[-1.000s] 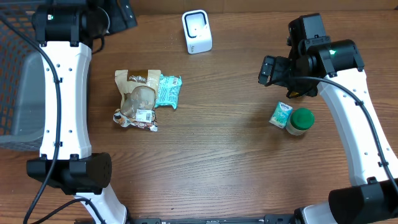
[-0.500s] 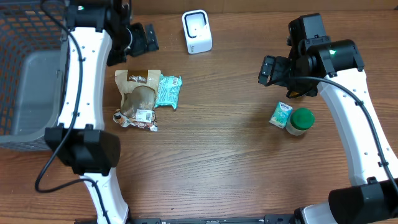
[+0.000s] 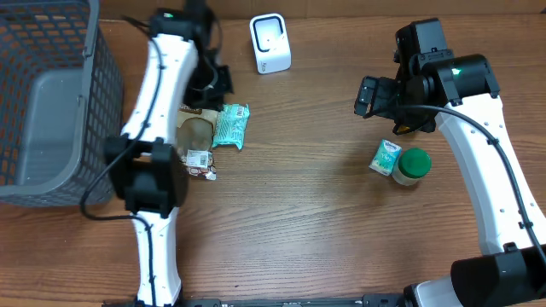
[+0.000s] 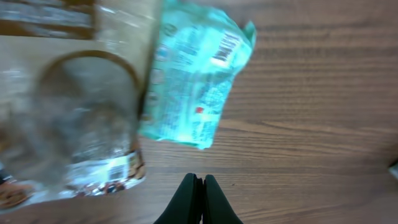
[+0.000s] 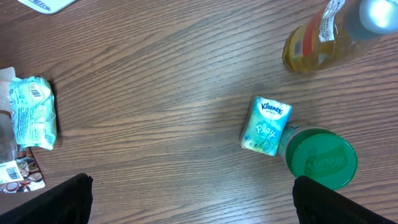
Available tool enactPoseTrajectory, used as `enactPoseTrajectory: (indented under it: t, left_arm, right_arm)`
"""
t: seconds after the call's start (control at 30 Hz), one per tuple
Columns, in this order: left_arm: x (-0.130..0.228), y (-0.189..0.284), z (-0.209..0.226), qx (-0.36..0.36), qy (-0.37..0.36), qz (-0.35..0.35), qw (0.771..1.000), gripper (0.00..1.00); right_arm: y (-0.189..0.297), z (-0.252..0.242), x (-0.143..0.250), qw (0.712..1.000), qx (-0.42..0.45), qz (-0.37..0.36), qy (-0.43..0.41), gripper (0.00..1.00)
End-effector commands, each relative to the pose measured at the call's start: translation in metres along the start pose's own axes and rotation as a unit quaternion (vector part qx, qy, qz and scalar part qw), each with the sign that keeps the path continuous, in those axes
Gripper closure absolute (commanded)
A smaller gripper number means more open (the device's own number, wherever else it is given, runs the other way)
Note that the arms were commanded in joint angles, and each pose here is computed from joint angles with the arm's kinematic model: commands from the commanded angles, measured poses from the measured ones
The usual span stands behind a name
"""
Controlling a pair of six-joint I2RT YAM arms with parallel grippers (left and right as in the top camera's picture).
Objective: Scan the item barcode
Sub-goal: 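Reach the left gripper down over the mint-green wipes pack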
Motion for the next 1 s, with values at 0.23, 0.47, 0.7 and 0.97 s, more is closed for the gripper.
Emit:
enactPoseTrajectory:
  t: [0.23,0.47,0.7,0.97]
  left_arm:
    - [-0.011,-0.023,-0.001,-0.105,-0.030,-0.021,0.994,0.91]
    - [-0.018,-0.042,0.000,-0.107,-0.016,-0.016,0.994,0.93]
    - [-0.017,-0.074,0.000,-0.115,-0.020,0.015,0.993,0.93]
    - [-0.013,-0.101,0.001,-0.123,-0.023,0.043,0.991,0.95]
  right_arm:
    - [0.007,0.002,-0.001,1.000,-0.007,-0.009,0.003,0.00]
    - [0.007,0.002,-0.001,1.000,-0.007,-0.009,0.003,0.00]
    - [0.007,0.002,-0.001,1.000,-0.007,-0.009,0.003,0.00]
    - [0.007,0.002,-0.001,1.000,-0.007,-0.009,0.003,0.00]
Point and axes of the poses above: each gripper's point midway between its finger pads, its own y axis back along the fingers, its own z axis along the line the jaws close on, x = y × z, the point moved 2 cm from there along y, back along the fingers, and after that the axes turned 8 degrees about -y, right-handed, at the moved point
